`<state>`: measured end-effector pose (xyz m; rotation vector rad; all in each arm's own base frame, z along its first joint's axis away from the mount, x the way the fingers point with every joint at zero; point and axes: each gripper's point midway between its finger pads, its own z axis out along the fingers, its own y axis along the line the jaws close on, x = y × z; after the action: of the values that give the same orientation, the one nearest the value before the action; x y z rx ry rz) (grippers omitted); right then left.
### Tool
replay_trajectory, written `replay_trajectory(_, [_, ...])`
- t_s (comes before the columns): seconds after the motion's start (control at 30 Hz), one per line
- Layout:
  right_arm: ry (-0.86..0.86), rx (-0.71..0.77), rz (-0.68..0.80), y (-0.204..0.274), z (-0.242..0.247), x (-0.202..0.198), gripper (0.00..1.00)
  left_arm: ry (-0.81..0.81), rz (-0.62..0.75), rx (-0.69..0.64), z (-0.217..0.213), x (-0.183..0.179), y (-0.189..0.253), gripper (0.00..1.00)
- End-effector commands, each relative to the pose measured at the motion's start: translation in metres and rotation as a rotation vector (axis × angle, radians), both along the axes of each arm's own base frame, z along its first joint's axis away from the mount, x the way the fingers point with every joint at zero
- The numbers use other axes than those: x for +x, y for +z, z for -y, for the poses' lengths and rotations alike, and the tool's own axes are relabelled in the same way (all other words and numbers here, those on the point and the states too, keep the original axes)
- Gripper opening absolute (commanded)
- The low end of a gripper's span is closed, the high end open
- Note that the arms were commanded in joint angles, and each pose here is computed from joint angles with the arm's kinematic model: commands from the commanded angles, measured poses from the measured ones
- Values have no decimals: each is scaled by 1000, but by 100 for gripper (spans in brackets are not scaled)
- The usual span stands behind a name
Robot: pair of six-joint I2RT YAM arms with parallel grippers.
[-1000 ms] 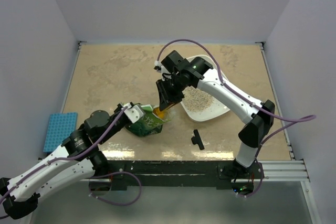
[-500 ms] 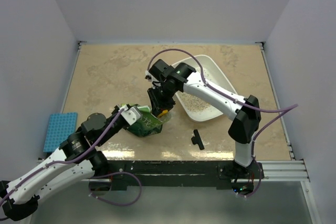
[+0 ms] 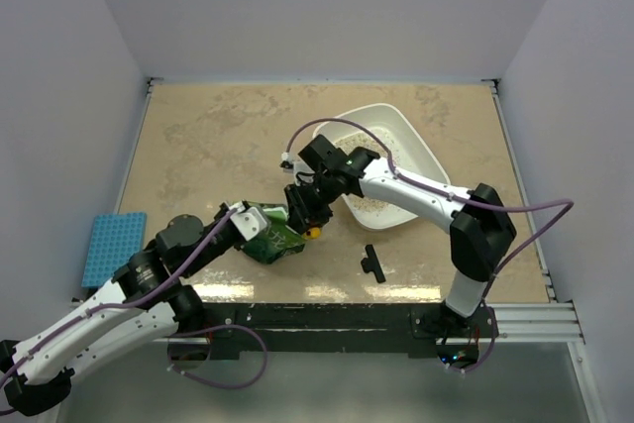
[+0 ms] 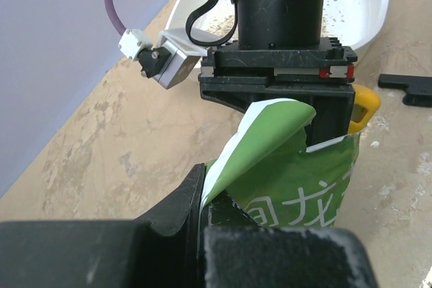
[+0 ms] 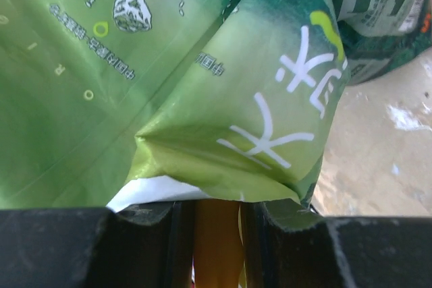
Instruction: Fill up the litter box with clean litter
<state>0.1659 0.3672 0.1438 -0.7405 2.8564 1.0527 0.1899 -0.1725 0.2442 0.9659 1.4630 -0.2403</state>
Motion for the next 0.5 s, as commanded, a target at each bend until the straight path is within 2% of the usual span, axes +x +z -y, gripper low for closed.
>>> replay_trajectory(0.0, [26,126,-40,-33,0,-8,0,-14,64,-118,1,-4,28,0])
replay_trajectory(0.1, [21,223,-73,-41,10,-18,0,-41,77,-110,2,-8,28,0])
replay_trajectory(0.13, [19,295,-34,-33,5,-11,0,-56,76,-107,3,-10,28,0])
replay_trajectory(0.17, [16,331,-57,-30,4,-15,0,-64,75,-109,4,-11,29,0])
replay_trajectory(0.3, [-12,434,-93,-41,9,-25,0,-89,74,-125,5,-16,30,0])
replay_trajectory(0.33, [-7,506,-52,-34,3,-21,0,-93,77,-131,6,-17,32,0])
replay_trajectory(0.47, [-60,595,-94,-37,4,-25,0,-101,79,-141,5,-19,29,0])
